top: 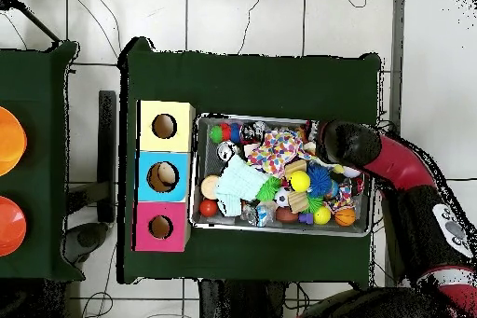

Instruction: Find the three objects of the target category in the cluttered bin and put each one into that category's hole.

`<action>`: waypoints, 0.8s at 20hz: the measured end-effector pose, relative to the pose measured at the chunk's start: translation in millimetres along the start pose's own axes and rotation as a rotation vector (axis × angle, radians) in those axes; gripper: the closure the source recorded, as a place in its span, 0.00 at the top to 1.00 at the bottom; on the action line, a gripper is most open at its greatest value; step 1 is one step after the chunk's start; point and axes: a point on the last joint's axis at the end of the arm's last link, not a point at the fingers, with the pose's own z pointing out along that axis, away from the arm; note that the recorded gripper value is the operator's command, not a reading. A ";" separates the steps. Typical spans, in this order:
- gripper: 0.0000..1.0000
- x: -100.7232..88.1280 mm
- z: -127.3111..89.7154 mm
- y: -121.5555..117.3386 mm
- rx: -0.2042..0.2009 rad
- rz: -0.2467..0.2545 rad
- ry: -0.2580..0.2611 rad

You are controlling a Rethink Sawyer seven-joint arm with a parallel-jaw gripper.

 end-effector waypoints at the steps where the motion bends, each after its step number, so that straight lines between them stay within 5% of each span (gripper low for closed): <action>1: 1.00 -0.1 0.0 0.2 0.000 -0.001 0.000; 11: 1.00 -0.4 -0.3 1.2 0.006 -0.005 0.001; 12: 0.00 -0.5 -0.3 1.8 0.005 -0.005 0.002; 16: 0.00 -0.6 -0.3 2.4 0.005 -0.006 0.003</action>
